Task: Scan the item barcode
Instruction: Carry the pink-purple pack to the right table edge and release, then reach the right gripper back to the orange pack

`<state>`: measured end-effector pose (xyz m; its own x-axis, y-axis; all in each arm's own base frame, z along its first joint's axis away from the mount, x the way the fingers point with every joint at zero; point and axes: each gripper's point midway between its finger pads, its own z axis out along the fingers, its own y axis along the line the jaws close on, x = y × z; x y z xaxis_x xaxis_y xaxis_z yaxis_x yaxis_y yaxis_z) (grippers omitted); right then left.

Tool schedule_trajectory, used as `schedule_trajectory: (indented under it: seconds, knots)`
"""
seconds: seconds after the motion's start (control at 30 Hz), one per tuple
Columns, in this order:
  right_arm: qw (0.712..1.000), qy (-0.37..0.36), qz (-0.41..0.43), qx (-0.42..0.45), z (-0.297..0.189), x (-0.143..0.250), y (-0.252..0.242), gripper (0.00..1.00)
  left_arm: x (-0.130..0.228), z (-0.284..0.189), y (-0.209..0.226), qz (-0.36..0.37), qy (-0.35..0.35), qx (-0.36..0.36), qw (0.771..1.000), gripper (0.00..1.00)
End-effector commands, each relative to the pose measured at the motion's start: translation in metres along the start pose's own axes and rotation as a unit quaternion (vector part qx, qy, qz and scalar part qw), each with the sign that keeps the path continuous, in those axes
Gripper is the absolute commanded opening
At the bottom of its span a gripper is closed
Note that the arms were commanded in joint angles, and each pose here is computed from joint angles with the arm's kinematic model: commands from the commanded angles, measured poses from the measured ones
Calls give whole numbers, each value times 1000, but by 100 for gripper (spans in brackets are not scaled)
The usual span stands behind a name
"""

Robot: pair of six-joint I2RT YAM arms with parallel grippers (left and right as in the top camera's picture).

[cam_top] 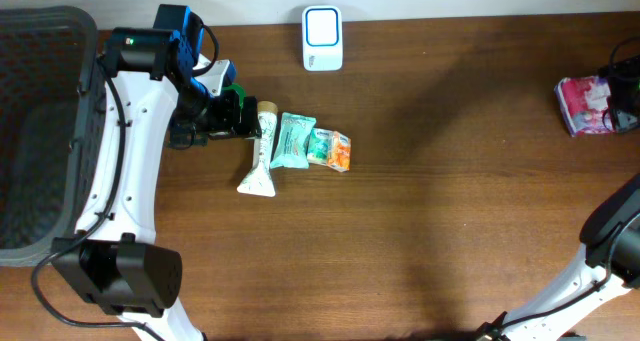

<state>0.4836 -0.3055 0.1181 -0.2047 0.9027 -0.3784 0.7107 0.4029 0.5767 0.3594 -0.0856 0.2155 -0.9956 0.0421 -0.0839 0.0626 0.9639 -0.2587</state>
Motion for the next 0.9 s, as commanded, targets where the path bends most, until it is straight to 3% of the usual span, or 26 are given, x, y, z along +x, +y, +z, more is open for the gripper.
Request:
schedule_trajectory:
  seconds: [0.0,0.13,0.2,0.3,0.4,0.47,0.53,0.63,0.67,0.87]
  knots:
    - [997,35,-67,-14,5,17,4,91,1,-6,-3,3,-8,6,1000,99]
    - [968,133,-154,-147,2,82,70,91,1,-6,-3,3,-8,6,1000,99]
    - [960,166,-175,-143,6,119,86,91,1,-6,-3,3,-8,6,1000,99]
    - [942,203,-240,-113,12,177,102,78,1,-6,-3,3,-8,6,1000,99]
    - [900,272,-315,-127,1,260,128,75,1,-6,-3,3,-8,6,1000,99]
    - [866,325,-355,-134,-14,318,138,80,1,-6,-3,3,-8,6,1000,99]
    - [831,381,-385,-125,-36,381,141,96,1,-6,-3,3,-8,6,1000,99]
    - [795,424,-418,-119,-60,436,141,96,1,-6,-3,3,-8,6,1000,99]
    - [780,431,-439,-113,-68,458,140,88,1,-6,-3,3,-8,6,1000,99]
    - [739,394,-544,-43,-82,509,124,80,1,-6,-3,3,-8,6,1000,99]
